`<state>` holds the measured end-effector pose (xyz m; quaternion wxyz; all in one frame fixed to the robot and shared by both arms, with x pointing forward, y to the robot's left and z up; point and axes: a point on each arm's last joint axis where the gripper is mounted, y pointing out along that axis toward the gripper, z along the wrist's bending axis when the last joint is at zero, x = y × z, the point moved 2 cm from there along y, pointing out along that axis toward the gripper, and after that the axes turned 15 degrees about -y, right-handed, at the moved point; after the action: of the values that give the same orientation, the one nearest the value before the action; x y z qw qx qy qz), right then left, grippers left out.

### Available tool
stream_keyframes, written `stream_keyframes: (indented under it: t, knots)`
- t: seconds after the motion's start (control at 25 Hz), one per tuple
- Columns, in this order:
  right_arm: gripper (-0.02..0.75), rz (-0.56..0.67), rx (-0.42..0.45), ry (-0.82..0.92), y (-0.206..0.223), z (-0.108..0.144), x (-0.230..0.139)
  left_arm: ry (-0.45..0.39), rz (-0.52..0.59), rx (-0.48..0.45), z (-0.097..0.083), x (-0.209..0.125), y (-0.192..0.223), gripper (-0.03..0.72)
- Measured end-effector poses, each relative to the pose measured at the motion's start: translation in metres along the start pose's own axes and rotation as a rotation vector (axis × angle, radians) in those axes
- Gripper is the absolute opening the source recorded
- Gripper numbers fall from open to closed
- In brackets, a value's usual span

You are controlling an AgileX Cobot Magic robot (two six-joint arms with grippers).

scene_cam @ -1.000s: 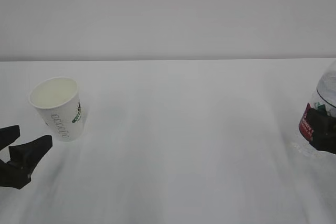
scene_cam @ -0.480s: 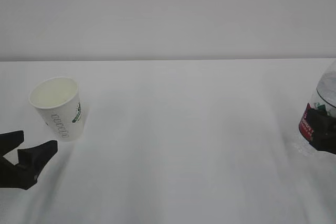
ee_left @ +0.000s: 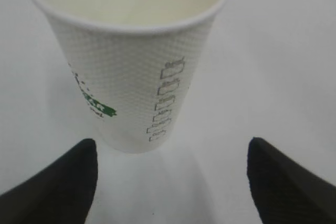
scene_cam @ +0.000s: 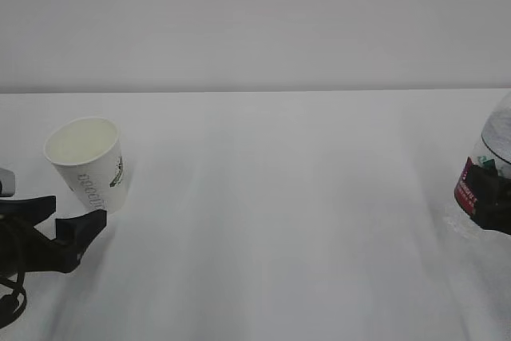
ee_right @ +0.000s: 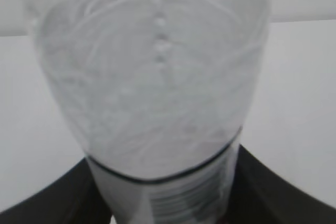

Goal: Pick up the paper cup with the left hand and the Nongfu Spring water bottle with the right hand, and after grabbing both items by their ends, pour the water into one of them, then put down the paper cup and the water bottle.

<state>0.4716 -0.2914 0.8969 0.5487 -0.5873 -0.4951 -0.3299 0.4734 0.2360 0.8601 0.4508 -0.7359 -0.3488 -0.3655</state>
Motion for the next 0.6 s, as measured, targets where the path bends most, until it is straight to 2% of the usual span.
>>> stream_keyframes:
  t: [0.6]
  knots:
    - [0.419,-0.003,0.019,-0.016,0.000,0.002,0.000,-0.003,-0.008,0.006,0.005,0.001,0.023,0.686]
